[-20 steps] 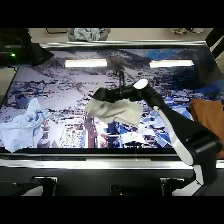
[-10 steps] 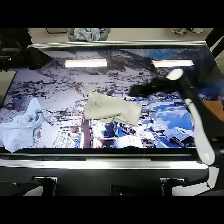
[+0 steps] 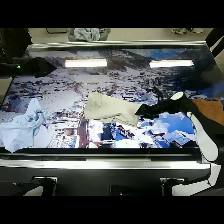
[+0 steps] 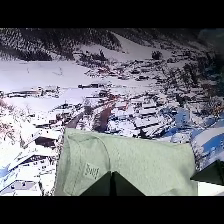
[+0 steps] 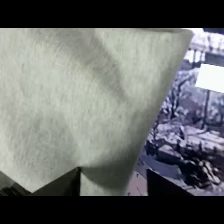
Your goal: Fold the shirts.
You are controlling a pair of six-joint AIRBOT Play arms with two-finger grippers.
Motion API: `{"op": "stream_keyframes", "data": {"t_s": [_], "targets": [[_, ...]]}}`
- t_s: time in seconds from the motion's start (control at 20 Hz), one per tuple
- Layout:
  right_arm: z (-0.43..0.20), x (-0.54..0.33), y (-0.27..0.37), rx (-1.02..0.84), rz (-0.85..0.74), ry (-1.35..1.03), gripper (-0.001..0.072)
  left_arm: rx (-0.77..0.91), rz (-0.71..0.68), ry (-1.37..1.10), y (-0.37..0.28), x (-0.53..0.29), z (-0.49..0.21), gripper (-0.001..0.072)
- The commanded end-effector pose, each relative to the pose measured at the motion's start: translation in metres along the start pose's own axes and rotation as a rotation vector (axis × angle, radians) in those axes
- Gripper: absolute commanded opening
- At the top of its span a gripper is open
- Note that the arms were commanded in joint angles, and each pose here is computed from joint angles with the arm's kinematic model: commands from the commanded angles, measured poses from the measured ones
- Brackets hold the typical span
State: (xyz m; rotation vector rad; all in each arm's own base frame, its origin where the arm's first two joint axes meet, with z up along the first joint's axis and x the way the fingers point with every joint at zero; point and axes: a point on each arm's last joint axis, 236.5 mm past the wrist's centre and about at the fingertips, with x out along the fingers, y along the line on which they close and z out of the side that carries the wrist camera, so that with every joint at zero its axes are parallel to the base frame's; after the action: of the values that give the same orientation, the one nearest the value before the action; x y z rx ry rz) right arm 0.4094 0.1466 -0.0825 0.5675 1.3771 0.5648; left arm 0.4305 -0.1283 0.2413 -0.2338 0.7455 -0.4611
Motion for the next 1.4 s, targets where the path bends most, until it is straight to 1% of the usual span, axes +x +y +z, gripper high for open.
{"op": "stream_keyframes", "data": {"t_s": [0.0, 0.05, 0.2, 0.3, 0.4, 0.5, 0.7, 0.9, 1.1, 1.25, 1.35], "targets": [[0.008, 0.022, 0.027, -0.016, 0.102, -0.051, 0.0128, -0.001, 0.001, 0.004, 0.001, 0.001, -0.002, 0.0042], [0.014, 0.015, 0.042, -0.064, 0.151, -0.065, 0.0049, -0.002, 0.001, 0.004, 0.001, 0.001, -0.001, 0.0042], [0.041, -0.050, 0.073, -0.261, 0.193, -0.113, 0.0049, 0.001, 0.002, 0.004, 0.001, 0.001, -0.001, 0.0042], [0.065, -0.124, 0.079, -0.303, 0.129, -0.185, 0.0048, 0.007, 0.002, 0.004, 0.001, 0.001, -0.002, 0.0042], [0.088, -0.210, 0.074, -0.297, 0.043, -0.323, 0.0048, 0.012, 0.002, 0.004, 0.001, 0.001, -0.002, 0.0043], [0.095, -0.292, 0.059, -0.249, -0.018, -0.448, 0.0048, 0.012, 0.003, 0.004, 0.001, 0.001, -0.001, 0.0043], [0.077, -0.395, 0.003, -0.114, -0.138, -0.599, 0.0048, 0.012, 0.002, 0.004, 0.001, 0.001, -0.002, 0.0043], [0.055, -0.457, -0.053, 0.016, -0.210, -0.735, 0.0048, 0.012, 0.002, 0.004, 0.001, 0.001, -0.001, 0.0043], [0.029, -0.505, -0.078, 0.098, -0.218, -0.856, 0.0049, 0.012, 0.002, 0.004, 0.001, 0.001, -0.001, 0.0043], [-0.015, -0.520, -0.103, 0.204, -0.293, -0.829, 0.0049, 0.012, 0.002, 0.004, 0.001, 0.001, -0.001, 0.0043], [-0.063, -0.504, -0.118, 0.297, -0.341, -0.669, 0.0049, 0.012, 0.002, 0.004, 0.001, 0.001, -0.001, 0.0043]]}}
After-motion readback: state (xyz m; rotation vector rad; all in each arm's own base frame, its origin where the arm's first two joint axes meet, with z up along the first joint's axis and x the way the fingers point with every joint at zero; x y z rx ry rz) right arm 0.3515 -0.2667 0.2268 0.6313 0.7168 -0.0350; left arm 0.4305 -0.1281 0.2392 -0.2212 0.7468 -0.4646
